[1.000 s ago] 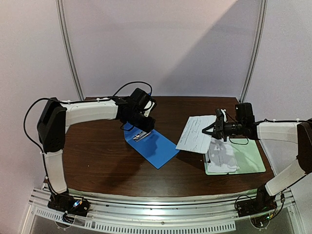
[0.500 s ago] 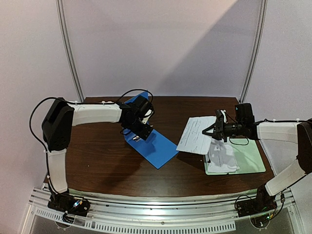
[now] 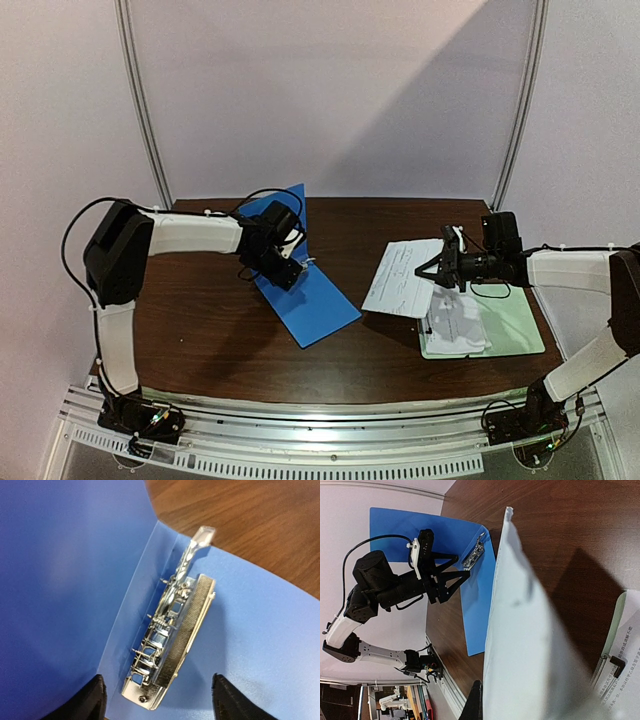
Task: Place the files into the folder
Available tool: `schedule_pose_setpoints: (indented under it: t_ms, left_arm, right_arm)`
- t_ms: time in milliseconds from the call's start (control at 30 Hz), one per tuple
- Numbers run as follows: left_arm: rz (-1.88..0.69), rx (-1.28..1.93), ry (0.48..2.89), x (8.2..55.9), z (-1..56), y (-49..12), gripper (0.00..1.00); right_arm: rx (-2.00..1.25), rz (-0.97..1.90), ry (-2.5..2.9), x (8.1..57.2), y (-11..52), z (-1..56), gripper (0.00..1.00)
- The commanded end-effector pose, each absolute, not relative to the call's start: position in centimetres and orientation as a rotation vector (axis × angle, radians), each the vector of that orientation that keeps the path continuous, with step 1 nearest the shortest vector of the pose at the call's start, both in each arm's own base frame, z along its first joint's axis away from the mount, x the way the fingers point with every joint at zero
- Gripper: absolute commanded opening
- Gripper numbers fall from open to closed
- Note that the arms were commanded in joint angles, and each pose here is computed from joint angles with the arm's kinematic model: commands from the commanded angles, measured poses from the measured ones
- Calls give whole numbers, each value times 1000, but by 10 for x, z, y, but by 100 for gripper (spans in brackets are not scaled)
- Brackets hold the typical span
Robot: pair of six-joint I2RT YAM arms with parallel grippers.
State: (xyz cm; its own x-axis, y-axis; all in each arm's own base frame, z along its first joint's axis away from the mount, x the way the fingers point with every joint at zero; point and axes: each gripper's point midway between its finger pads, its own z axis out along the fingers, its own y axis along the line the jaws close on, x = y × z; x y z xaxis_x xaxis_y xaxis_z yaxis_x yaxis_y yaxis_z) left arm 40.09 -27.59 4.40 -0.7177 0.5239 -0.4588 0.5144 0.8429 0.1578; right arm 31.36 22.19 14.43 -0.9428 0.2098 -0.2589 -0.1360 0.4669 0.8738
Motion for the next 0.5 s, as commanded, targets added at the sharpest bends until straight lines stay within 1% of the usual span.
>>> schedule_pose_setpoints:
  t_ms: [0,133,400,467]
  left_arm:
    - [-39,744,2547,406,30,-274,63]
    - [-63,738,2553,407,25,-276,47]
    - [-114,719,2538,408,29,-282,34]
    - [-120,705,2527,409,32,-282,28]
  right_arm:
    - [68,1443,2407,314,222,139,0]
    - [71,1445,2411,314,223,138,0]
    - [69,1446,2418,314,226,136,0]
    - [66,1446,2416,315,227,136,0]
